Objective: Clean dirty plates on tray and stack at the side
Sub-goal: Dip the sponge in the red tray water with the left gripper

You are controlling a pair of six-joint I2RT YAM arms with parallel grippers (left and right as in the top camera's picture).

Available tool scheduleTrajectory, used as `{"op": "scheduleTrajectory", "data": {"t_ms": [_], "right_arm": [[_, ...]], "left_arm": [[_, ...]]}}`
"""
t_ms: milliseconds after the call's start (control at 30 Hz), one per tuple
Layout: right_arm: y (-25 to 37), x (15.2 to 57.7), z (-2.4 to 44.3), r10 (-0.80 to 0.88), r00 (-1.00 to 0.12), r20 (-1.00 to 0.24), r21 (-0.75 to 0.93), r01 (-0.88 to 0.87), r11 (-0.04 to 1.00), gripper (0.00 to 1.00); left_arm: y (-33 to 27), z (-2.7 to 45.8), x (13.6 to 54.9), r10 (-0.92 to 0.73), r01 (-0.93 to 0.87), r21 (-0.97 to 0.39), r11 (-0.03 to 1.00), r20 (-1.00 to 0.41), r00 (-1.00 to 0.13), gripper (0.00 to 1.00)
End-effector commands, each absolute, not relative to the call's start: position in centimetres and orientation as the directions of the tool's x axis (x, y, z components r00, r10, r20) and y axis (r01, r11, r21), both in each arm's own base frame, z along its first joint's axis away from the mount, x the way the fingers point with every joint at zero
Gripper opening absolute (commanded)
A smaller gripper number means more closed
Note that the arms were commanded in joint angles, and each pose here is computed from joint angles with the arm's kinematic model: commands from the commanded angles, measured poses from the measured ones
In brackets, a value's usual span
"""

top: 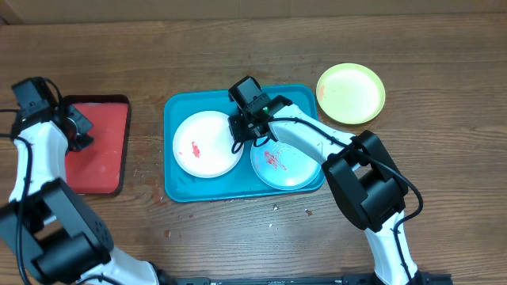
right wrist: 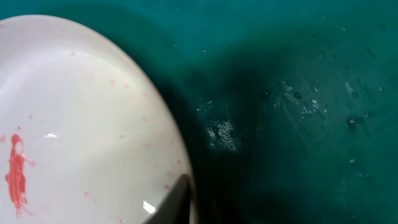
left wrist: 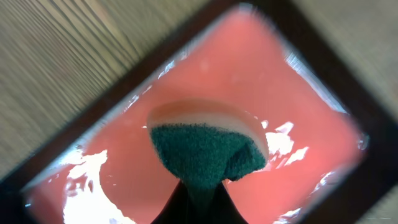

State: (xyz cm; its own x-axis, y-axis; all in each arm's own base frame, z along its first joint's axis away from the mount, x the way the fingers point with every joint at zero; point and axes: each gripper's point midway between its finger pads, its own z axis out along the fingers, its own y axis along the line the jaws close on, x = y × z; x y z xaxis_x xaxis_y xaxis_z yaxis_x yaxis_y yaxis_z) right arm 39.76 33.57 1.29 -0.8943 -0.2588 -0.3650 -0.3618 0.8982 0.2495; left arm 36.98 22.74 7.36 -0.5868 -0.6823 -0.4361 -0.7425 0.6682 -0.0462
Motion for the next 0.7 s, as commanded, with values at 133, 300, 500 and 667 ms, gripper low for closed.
{"op": "scheduleTrajectory", "data": {"t_ms": [133, 300, 500, 667], "right_arm": [[33.1, 39.7, 0.9, -0.246, -0.902, -0.356, 0.238, -0.342, 0.909, 0.04], [33.2, 39.8, 0.9, -0.209, -0.912, -0.354, 0.254, -0.308, 0.917, 0.04], [33.3, 39.9, 0.7, -0.197, -0.913, -0.357, 0.261, -0.3, 0.918, 0.04], [33.2, 39.9, 0.6, -0.198, -0.914, -0.355, 0.26, -0.3, 0.918, 0.04]], "left_arm": [[22.4, 12.4, 37.0, -0.643, -0.702, -0.06, 0.709, -0.464, -0.609, 0.04], [21.1, 17.3, 37.0, -0.628, -0.671, -0.137, 0.728, -0.526, -0.574, 0.04], [19.7, 13.0, 36.0, -0.65, -0.67, -0.125, 0.732, -0.425, -0.631, 0.04], [19.6, 8.0, 35.5, -0.659, -0.676, -0.091, 0.731, -0.347, -0.667, 0.04]]}}
